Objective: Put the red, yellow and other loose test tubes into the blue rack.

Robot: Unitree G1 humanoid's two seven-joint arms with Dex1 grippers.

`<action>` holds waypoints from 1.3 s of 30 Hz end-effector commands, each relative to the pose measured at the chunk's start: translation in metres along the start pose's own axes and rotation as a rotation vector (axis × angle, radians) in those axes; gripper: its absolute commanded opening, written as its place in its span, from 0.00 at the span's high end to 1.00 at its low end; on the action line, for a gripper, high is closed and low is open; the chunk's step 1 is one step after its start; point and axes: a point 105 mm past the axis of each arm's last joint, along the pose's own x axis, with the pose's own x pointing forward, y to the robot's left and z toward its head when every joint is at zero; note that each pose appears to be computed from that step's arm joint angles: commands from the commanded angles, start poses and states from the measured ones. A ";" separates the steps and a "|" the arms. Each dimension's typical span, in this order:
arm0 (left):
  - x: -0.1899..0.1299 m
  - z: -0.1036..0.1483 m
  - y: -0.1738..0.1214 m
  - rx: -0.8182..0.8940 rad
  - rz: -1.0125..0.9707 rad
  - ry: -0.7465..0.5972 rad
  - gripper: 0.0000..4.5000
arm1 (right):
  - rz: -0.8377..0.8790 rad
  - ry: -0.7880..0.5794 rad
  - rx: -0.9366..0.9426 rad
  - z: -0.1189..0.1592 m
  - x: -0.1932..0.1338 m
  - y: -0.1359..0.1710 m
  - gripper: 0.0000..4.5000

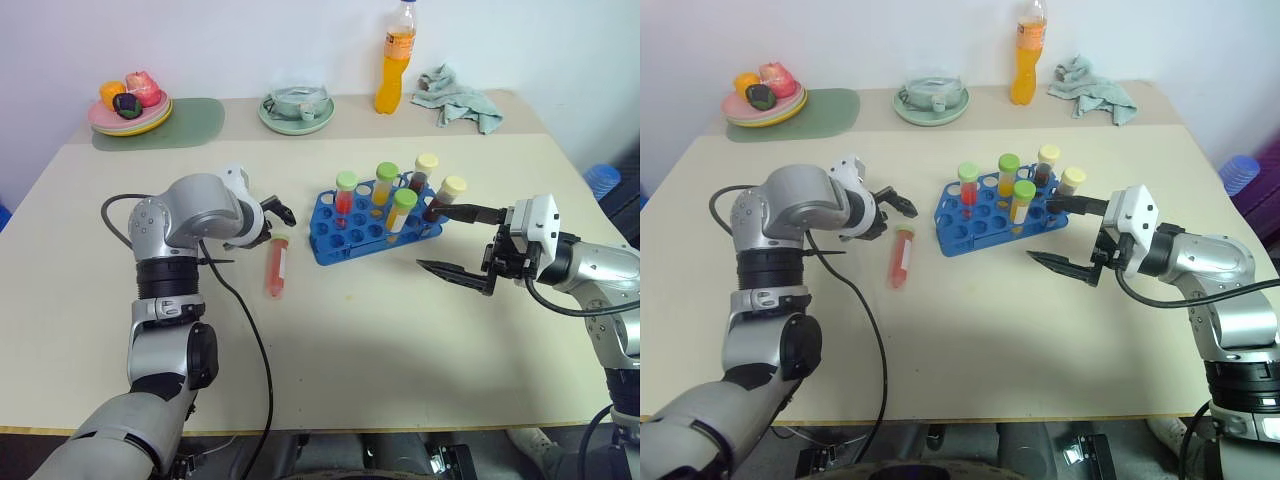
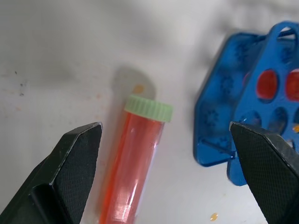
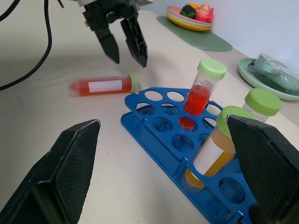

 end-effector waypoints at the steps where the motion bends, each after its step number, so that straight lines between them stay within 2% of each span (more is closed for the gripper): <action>1: -0.004 0.002 -0.001 0.003 0.016 -0.005 0.00 | -0.002 -0.023 -0.032 0.010 0.000 0.001 0.02; 11: 0.002 -0.002 0.005 0.015 0.027 0.039 0.00 | -0.010 -0.017 -0.019 0.009 -0.002 0.004 0.02; 21: 0.018 -0.013 0.024 0.057 0.087 0.164 0.00 | -0.020 -0.012 -0.013 0.007 -0.003 0.007 0.02; 22: 0.019 -0.015 0.024 0.065 0.086 0.174 0.12 | -0.021 -0.011 -0.014 0.007 -0.003 0.007 0.00; 23: 0.021 -0.016 0.025 0.070 0.087 0.182 0.18 | -0.022 -0.010 -0.014 0.007 -0.003 0.007 0.00; 26: 0.022 -0.018 0.027 0.072 0.096 0.192 0.50 | -0.025 -0.008 -0.015 0.007 -0.004 0.008 0.00; 27: 0.023 -0.018 0.029 0.069 0.106 0.194 0.65 | -0.030 -0.009 -0.014 0.007 -0.004 0.008 0.00; 29: 0.023 -0.019 0.031 0.068 0.113 0.193 0.81 | -0.035 -0.009 -0.014 0.006 -0.004 0.008 0.00; 36: 0.013 -0.015 0.039 0.127 0.013 0.123 0.83 | -0.041 -0.012 -0.011 0.004 -0.002 0.006 0.00; 39: 0.001 -0.017 0.039 0.208 -0.109 0.099 0.83 | -0.040 -0.014 -0.010 0.002 0.000 0.005 0.00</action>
